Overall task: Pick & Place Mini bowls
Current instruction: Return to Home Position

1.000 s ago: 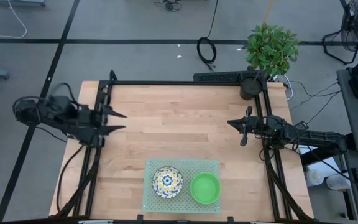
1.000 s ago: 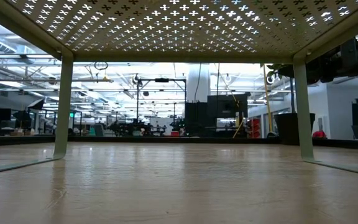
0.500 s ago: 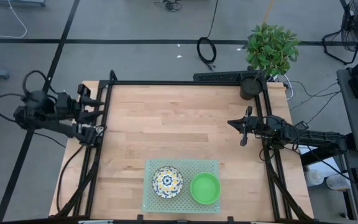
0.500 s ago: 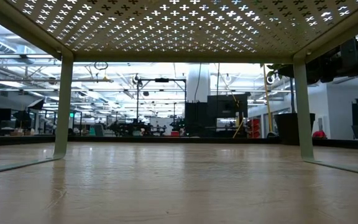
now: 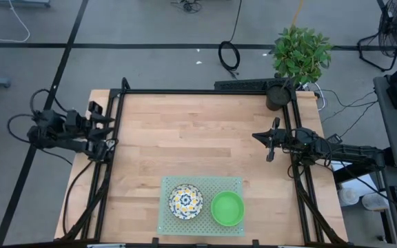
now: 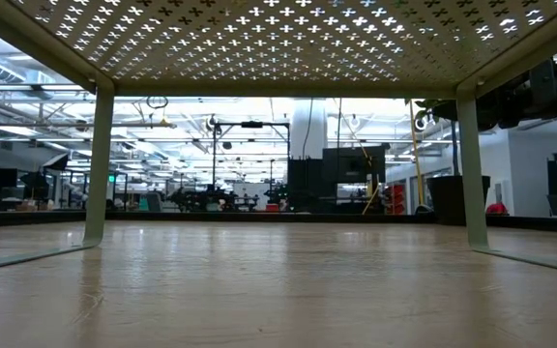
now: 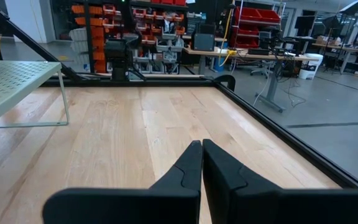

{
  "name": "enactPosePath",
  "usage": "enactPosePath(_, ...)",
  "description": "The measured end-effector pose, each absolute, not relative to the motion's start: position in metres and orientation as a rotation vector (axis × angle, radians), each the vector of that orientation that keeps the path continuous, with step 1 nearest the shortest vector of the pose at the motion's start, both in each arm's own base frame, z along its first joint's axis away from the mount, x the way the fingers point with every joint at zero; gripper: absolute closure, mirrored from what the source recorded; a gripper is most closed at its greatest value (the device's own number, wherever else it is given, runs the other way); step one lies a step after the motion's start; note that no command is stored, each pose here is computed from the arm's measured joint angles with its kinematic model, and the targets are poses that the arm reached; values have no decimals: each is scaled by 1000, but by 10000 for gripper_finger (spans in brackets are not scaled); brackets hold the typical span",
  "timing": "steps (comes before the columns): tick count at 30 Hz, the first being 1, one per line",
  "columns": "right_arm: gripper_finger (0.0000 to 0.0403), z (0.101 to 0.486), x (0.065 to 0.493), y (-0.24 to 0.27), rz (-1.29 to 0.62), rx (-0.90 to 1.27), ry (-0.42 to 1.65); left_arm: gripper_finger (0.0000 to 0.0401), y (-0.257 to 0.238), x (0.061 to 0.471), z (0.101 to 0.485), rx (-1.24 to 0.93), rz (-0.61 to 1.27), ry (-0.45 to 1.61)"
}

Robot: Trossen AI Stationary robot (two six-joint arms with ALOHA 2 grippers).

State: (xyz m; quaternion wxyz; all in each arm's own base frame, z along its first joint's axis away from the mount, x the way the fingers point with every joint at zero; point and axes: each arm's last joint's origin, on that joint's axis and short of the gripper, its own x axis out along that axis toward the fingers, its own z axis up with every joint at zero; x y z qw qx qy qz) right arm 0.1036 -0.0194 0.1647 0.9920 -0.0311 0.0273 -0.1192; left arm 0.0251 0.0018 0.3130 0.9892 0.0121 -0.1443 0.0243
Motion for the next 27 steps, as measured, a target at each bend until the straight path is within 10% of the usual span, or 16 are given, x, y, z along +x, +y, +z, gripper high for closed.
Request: enactPosePath(27,403,165,104,-19,-239,-62,53,254,-8,64,259,38,-13,-206)
